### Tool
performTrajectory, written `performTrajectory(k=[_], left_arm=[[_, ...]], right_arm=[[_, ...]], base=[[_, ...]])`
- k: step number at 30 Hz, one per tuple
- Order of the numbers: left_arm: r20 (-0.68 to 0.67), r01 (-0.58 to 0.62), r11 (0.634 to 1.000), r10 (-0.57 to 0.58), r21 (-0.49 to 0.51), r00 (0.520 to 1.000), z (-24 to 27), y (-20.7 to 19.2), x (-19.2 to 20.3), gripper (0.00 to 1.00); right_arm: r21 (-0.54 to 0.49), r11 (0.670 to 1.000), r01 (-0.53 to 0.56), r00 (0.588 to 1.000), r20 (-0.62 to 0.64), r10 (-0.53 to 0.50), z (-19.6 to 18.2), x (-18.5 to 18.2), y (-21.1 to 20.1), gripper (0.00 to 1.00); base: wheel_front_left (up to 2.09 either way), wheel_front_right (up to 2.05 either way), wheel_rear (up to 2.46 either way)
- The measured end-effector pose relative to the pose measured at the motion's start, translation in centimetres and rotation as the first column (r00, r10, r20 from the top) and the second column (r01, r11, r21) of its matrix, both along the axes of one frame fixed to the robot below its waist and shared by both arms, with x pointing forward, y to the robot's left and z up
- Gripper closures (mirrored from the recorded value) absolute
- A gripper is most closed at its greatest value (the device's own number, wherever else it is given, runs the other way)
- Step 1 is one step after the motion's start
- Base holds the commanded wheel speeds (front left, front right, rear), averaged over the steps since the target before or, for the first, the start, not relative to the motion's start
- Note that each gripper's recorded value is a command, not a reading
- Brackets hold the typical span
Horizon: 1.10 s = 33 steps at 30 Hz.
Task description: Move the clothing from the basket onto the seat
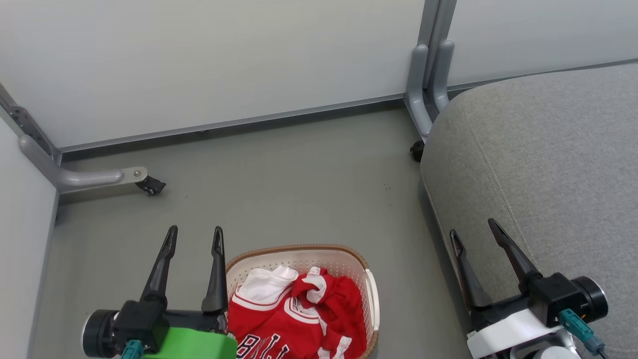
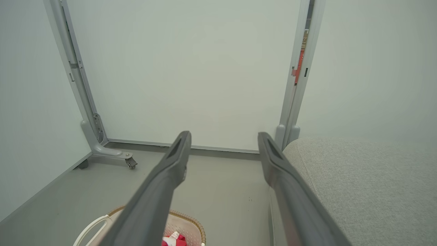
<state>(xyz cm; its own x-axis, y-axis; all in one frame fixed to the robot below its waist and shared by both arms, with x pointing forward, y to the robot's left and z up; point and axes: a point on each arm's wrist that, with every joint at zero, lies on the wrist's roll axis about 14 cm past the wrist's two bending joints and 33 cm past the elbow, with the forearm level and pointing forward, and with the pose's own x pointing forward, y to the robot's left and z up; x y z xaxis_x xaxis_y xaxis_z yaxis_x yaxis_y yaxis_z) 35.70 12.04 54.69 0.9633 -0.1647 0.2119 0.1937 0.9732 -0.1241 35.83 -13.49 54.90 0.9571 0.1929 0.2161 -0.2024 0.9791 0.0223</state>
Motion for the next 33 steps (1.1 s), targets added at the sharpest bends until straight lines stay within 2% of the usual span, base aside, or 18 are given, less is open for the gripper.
performTrajectory(k=[5, 7, 14, 21, 28, 30, 33], left_arm=[[-0.006, 0.0, 1.0, 0.0, 0.005, 1.0, -0.2, 0.0, 0.0, 0.0], [-0.011, 0.008, 0.999, -0.007, 0.04, 1.0, -0.6, -0.3, -0.1, 0.0], [-0.094, 0.035, 0.997, -0.029, 0.07, 0.995, -3.4, -1.1, 0.1, 0.0], [-0.192, 0.126, 0.986, -0.105, 0.104, 0.976, -6.9, -3.2, 2.1, 0.0], [-0.332, 0.297, 0.934, -0.222, 0.197, 0.917, -12.6, -5.8, 4.4, 0.0], [-0.363, 0.347, 0.912, -0.254, 0.218, 0.896, -14.0, -6.5, 5.2, 0.0], [-0.432, 0.442, 0.859, -0.306, 0.257, 0.848, -17.1, -7.6, 6.1, 0.0]], right_arm=[[0.0, 1.0, 0.0, 1.0, -0.001, 0.0, 0.0, 0.0, 0.0, 0.0], [0.0, 1.0, 0.0, 1.0, -0.003, 0.0, -0.1, 0.0, 0.0, 0.0], [-0.001, 1.0, 0.008, 1.0, -0.028, -0.008, -0.9, 0.4, -0.3, 0.0], [-0.01, 1.0, 0.02, 0.999, -0.045, -0.02, -1.6, 2.7, -0.7, 0.0], [0.002, 0.999, 0.035, 0.997, -0.075, -0.034, -3.3, 6.1, -1.2, 0.0], [0.004, 0.999, 0.035, 0.996, -0.079, -0.035, -3.7, 7.2, -1.3, 0.0], [0.004, 0.999, 0.047, 0.994, -0.1, -0.046, -4.9, 8.8, -1.7, 0.0]], base=[[0.0, 0.0, 0.0], [0.0, 0.0, 0.0], [0.0, 0.0, 0.0], [0.0, 0.0, 0.0], [0.0, 0.0, 0.0], [0.0, 0.0, 0.0], [0.0, 0.0, 0.0]])
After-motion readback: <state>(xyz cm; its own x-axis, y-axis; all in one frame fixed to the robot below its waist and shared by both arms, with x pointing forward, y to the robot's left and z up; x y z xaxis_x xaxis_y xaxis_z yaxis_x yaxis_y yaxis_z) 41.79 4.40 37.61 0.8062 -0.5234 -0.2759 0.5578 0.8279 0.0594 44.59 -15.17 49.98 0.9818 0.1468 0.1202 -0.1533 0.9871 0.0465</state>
